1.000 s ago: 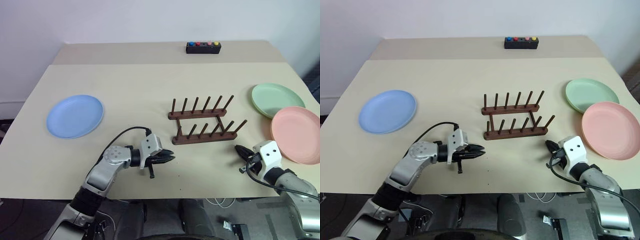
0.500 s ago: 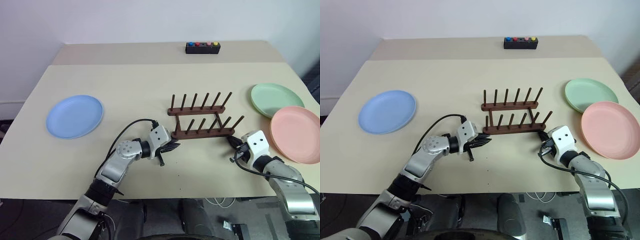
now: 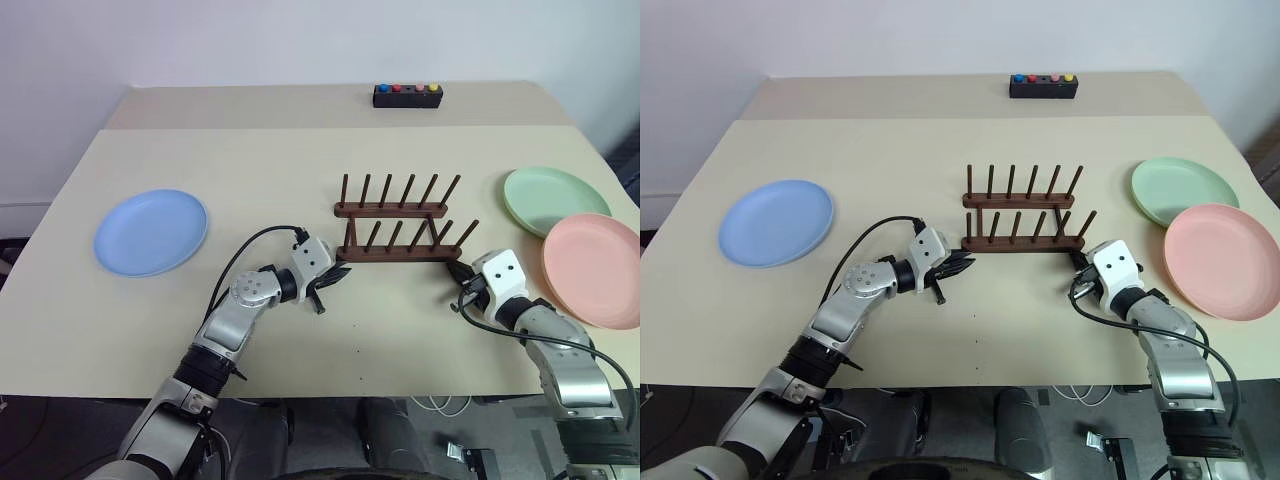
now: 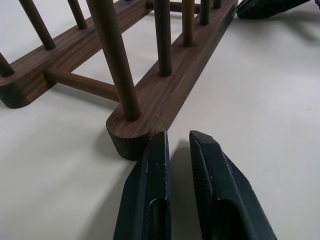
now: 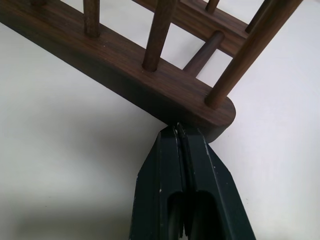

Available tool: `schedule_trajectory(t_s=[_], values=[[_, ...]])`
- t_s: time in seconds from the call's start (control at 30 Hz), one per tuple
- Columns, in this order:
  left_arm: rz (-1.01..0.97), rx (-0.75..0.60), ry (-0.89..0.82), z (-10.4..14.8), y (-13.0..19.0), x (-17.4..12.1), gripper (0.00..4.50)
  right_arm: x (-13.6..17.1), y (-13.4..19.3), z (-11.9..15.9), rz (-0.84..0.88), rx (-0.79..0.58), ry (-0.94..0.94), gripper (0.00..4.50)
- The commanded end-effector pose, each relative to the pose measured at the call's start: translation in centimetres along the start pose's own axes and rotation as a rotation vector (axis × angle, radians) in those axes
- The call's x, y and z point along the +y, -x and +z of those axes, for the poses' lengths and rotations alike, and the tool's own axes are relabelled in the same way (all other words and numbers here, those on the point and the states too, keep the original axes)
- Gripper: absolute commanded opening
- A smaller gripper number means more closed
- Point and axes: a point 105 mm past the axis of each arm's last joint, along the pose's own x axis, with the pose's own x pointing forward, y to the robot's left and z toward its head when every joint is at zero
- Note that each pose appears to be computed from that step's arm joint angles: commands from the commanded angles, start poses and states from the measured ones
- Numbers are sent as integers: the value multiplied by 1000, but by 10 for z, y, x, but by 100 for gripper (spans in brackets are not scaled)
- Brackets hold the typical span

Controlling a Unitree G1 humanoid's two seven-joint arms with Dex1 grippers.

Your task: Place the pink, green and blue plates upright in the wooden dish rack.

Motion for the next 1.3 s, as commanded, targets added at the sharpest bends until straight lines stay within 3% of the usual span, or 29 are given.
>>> schedule_trajectory(t_s=[0.03, 0.07, 0.17, 0.4, 0.43, 0.8, 0.9, 1.13, 1.3], values=[[11, -20, 5, 3, 8, 3, 66, -3, 15, 24, 17, -71, 28, 0], [6, -28, 8, 4, 10, 3, 66, -3, 21, 28, 30, -79, 24, 0], [-24, -70, 33, 12, 18, 0, 63, -9, 41, 40, 35, -80, 29, 86], [-196, -127, 37, 21, 32, -22, 63, -61, 80, 41, -161, 39, 133, 429], [-213, -130, 36, 22, 32, -24, 63, -66, 83, 37, -185, 62, 132, 446], [-252, -142, 24, 25, 30, -30, 63, -83, 92, -13, -379, 280, 48, 446], [-245, -137, 19, 24, 30, -30, 63, -81, 90, -18, -374, 303, 40, 360], [-242, -130, 16, 21, 31, -32, 63, -73, 83, -22, -368, 351, 87, 6], [-255, -128, 17, 20, 30, -36, 63, -72, 85, -15, -399, 369, 154, 6]])
